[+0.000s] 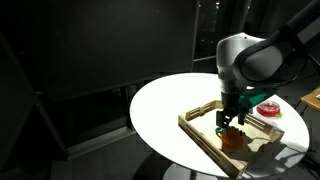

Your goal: Remove the green ring from the crate and put it on the right side of the table

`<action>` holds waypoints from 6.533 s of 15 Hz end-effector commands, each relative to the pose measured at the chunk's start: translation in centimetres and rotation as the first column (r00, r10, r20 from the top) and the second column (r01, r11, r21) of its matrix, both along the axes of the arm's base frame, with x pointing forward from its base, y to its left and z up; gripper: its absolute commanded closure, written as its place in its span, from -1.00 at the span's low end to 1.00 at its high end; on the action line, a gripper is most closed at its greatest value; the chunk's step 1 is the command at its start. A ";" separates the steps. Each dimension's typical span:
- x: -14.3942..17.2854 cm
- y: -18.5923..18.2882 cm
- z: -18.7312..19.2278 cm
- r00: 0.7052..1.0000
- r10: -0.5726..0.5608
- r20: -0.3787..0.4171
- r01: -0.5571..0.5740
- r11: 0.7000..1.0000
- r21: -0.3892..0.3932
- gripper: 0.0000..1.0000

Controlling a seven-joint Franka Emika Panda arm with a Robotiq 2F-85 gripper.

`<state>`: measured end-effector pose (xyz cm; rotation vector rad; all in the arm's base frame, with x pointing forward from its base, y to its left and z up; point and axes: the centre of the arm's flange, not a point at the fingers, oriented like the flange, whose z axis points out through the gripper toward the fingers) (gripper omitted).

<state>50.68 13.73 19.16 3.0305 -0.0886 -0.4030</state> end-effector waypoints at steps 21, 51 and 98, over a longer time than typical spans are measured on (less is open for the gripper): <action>3.6 0.2 -3.0 1.000 -0.016 0.000 0.016 1.000 -0.025 -0.13; 8.9 -17.6 7.6 0.921 -0.337 0.196 0.354 0.934 -0.059 0.16; 3.4 -14.6 18.6 0.980 -0.199 -0.025 0.200 0.977 0.078 -1.00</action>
